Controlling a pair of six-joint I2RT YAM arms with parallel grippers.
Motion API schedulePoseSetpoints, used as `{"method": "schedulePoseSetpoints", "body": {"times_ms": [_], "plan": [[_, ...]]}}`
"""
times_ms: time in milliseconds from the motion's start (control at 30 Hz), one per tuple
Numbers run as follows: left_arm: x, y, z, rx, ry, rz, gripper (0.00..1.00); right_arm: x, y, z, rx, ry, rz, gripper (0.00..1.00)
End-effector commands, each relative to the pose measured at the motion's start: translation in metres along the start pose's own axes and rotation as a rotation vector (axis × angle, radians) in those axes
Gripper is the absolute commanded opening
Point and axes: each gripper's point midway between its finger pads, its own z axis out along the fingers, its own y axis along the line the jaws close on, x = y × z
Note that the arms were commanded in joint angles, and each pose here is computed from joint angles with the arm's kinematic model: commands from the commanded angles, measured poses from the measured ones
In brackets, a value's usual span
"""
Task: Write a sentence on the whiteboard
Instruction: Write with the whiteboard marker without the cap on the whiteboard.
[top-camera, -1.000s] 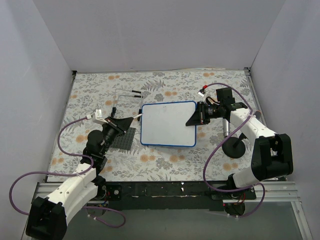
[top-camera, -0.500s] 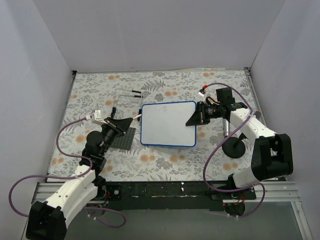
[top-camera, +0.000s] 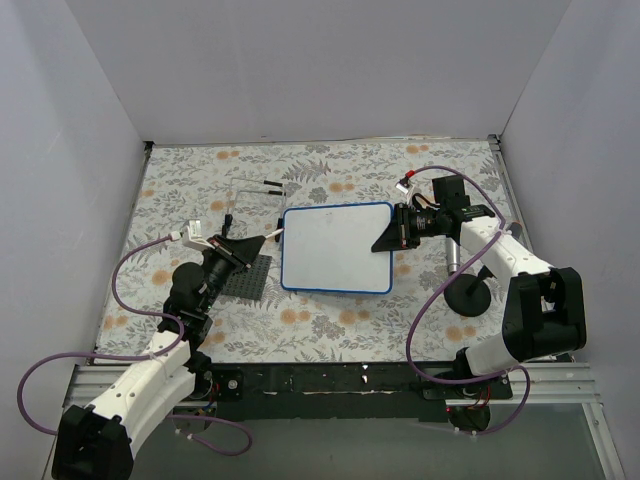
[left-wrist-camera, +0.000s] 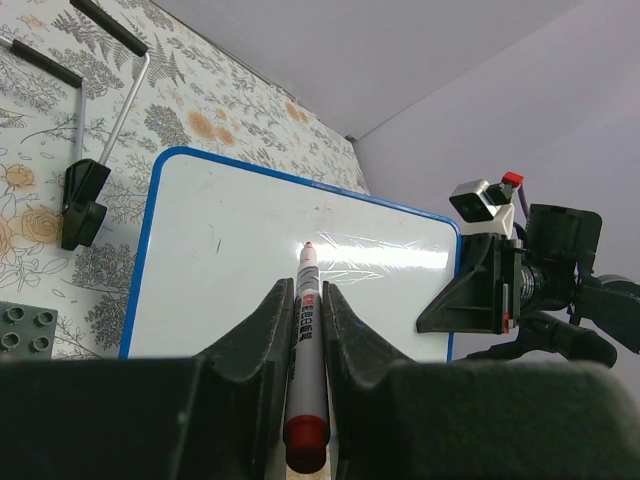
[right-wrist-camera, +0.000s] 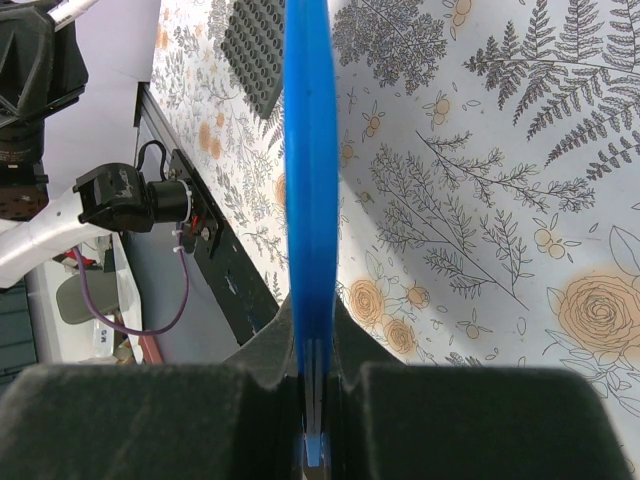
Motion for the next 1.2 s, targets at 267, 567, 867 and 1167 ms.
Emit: {"method": "schedulePoseSetpoints", "body": {"times_ms": [267,567,867,1167], "plan": [[-0.0021,-0.0002,-0.001,0.005,-0.008,0.01,0.0,0.0019,-0.0124,-0.0019,0.069,-0.013,-0.06,0.01],[-0.0012,0.0006,0.0028,0.008,-0.002,0.004,0.0,0.0015,-0.0123,-0.0015,0.066,-0.012,-0.061,0.01],[0.001,0.003,0.0035,0.006,0.005,0.004,0.0,0.0024,-0.0122,-0.0012,0.062,-0.009,-0.059,0.01],[0.0021,0.0056,0.0046,0.003,0.011,0.004,0.0,0.0028,-0.0119,-0.0006,0.06,-0.007,-0.058,0.01]]}}
